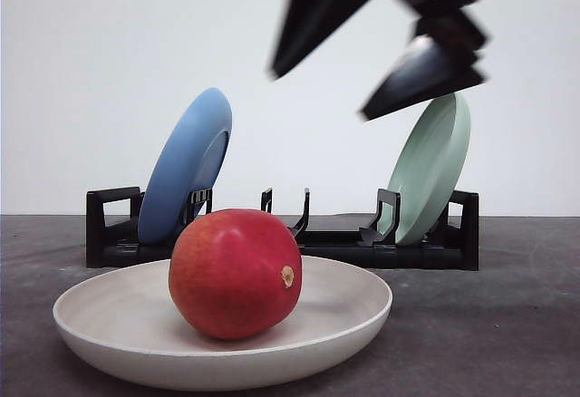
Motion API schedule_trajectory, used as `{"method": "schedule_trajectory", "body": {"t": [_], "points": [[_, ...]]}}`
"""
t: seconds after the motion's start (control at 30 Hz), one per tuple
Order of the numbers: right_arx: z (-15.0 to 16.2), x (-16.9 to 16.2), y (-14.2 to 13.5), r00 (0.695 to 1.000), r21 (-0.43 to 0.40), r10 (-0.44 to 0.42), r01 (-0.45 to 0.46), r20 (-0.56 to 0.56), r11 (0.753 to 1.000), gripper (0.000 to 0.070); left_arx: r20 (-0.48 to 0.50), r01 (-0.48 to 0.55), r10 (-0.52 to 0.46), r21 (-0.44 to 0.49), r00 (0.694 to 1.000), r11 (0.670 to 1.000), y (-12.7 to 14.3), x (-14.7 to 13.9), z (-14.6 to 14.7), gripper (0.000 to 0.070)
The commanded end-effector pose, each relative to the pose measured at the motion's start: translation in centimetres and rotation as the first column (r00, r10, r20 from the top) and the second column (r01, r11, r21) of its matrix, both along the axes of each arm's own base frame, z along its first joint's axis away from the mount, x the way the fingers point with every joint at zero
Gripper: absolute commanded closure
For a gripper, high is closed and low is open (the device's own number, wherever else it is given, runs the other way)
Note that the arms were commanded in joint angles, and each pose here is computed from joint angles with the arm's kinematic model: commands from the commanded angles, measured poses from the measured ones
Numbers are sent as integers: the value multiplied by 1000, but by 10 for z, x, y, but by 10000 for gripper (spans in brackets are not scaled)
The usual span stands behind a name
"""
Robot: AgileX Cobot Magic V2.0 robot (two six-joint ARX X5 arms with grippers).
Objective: Place pomegranate in white plate
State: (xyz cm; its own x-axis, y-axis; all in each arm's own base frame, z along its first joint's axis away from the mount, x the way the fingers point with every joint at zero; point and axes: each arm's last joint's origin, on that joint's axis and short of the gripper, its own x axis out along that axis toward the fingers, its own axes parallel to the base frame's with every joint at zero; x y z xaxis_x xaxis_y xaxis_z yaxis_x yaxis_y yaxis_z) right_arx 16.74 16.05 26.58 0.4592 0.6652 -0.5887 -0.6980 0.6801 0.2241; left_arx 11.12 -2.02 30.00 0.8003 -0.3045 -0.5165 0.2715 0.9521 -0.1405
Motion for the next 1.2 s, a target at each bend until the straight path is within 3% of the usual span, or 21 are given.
{"method": "schedule_trajectory", "body": {"t": [0.0, 0.17, 0.37, 0.57, 0.7, 0.73, 0.77, 0.8, 0.83, 0.87, 0.9, 1.17], "points": [[0, 2, -13, 1000, -5, -26, 26, -7, 1000, 18, 12, 1, -1, 3, 1000, 1000, 0, 1, 2, 271], [2, 3, -59, 989, -53, -145, 144, -16, 988, 18, 12, 1, -1, 3, 1000, 1000, 0, 1, 2, 271], [8, -1, -104, 956, -90, -294, 293, 0, 952, 18, 11, 1, -1, 2, 1000, 1000, 0, 1, 2, 271], [13, -2, -124, 931, -50, -364, 364, 6, 930, 17, 11, 1, -1, 2, 1000, 1000, 0, 1, 2, 269], [12, -2, -125, 930, -52, -369, 368, 0, 928, 26, 12, 1, -1, 2, 1000, 1000, 0, 0, 2, 272], [12, -2, -125, 929, -54, -369, 368, -3, 928, 50, 13, 2, -2, 2, 1000, 1000, 0, 0, 2, 278], [12, -2, -125, 930, -54, -369, 368, -3, 928, 140, 14, 2, -2, 2, 1000, 1000, 0, 0, 2, 345], [12, -2, -125, 930, -55, -369, 368, -3, 928, 281, 14, 2, -2, 2, 1000, 1000, 0, 0, 2, 457], [12, -2, -125, 930, -56, -368, 368, -4, 928, 477, 12, 2, -2, 2, 1000, 1000, 0, 0, 2, 618], [12, -2, -125, 930, -57, -368, 367, -5, 928, 609, 11, 2, -2, 2, 1000, 1000, 0, 0, 2, 668], [12, -2, -125, 930, -58, -368, 367, -6, 928, 698, 11, 2, -2, 2, 1000, 1000, 0, 0, 2, 683], [12, -2, -125, 931, -55, -366, 365, -8, 929, 684, 13, 1, -1, 1, 1000, 1000, 0, 0, 2, 689]]}}
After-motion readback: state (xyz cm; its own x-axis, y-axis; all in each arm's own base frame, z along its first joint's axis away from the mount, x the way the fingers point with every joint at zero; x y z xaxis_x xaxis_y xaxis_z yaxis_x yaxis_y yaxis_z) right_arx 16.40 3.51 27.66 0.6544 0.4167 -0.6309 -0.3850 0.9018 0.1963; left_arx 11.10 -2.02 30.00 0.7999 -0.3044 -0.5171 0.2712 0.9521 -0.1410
